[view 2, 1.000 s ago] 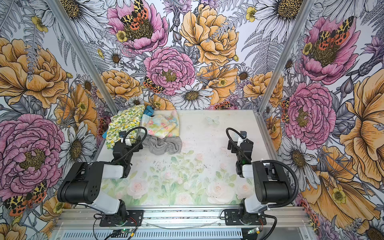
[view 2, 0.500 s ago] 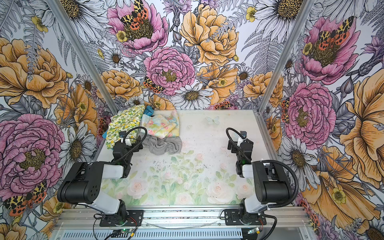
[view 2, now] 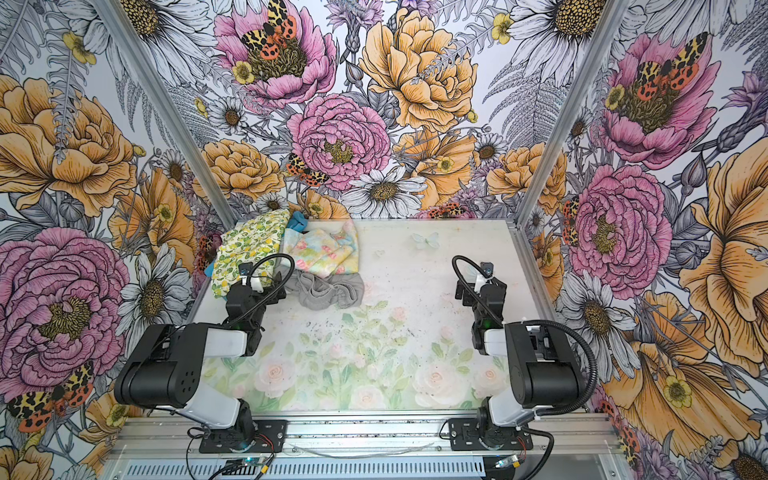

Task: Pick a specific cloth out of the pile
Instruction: 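Raise both arms from rest toward the cloth pile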

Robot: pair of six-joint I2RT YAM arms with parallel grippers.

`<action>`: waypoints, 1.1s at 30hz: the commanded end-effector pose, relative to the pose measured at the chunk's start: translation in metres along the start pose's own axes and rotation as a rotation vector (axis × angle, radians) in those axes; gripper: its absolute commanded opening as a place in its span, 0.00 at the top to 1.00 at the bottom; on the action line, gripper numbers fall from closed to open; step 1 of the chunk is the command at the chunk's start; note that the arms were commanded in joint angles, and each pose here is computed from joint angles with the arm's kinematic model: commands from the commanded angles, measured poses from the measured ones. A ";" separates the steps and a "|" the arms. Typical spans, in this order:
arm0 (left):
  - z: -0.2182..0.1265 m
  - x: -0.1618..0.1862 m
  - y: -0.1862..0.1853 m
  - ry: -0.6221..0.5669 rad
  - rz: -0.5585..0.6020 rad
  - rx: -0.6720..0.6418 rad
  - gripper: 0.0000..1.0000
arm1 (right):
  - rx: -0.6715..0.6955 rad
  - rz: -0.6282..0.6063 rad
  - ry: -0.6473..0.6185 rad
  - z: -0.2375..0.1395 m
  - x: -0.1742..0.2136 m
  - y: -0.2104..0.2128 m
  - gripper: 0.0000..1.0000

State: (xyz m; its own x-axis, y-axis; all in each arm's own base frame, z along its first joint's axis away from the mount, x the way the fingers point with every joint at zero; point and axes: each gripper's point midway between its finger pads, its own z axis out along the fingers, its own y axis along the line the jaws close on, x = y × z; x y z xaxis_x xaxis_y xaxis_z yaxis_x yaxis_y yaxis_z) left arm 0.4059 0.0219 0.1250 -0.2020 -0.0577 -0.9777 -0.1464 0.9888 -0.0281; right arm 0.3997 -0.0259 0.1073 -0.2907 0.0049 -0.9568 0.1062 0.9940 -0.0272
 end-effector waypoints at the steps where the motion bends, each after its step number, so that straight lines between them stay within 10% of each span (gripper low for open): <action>1: -0.001 -0.004 0.001 -0.019 0.003 -0.007 0.01 | -0.004 0.013 -0.021 0.001 -0.006 0.002 0.00; 24: -0.016 -0.037 0.006 0.051 0.012 -0.156 0.01 | 0.030 -0.120 -0.051 -0.034 -0.037 0.031 0.01; 33: -0.031 -0.087 -0.008 0.180 -0.112 -0.180 0.01 | -0.025 -0.035 -0.125 -0.068 -0.120 0.076 0.02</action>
State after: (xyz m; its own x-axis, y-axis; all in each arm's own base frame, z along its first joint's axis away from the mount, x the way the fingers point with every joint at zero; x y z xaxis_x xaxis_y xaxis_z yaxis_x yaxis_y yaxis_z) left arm 0.4137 0.0076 0.2387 -0.2146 -0.1413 -0.9664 -0.2840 0.9558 -0.0767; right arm 0.3834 0.0492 0.2234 -0.1602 -0.0776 -0.9840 0.0567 0.9945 -0.0877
